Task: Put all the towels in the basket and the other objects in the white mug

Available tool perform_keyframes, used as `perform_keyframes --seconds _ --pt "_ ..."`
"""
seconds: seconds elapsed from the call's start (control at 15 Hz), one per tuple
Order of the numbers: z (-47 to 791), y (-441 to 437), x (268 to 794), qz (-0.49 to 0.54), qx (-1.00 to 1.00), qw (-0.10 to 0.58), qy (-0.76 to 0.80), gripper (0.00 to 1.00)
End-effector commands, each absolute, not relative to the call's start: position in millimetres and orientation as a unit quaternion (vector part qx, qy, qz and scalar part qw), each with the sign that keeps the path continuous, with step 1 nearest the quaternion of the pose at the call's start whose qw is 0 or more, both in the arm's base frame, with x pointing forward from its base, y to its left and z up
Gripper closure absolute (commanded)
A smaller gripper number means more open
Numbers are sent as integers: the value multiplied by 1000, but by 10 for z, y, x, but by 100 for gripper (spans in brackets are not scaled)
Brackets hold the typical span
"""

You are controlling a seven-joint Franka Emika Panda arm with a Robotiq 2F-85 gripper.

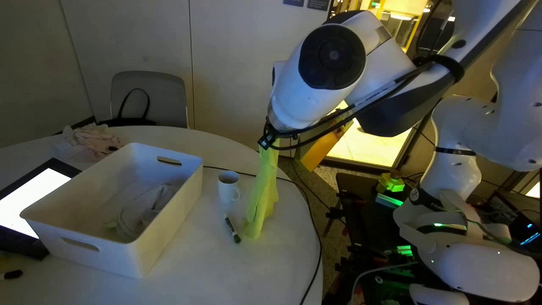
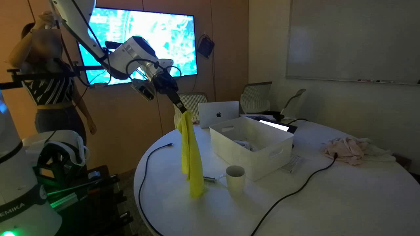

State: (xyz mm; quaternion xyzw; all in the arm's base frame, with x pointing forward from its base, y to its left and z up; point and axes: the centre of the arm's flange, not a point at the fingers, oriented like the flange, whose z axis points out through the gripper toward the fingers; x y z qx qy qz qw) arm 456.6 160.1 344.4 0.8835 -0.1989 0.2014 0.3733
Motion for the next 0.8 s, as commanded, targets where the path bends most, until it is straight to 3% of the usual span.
perform_keyframes --seconds 0.0,0.73 --pt "3736 1683 4653 210 877 379 -210 99" --pt "4490 1960 5113 222 891 359 -165 99"
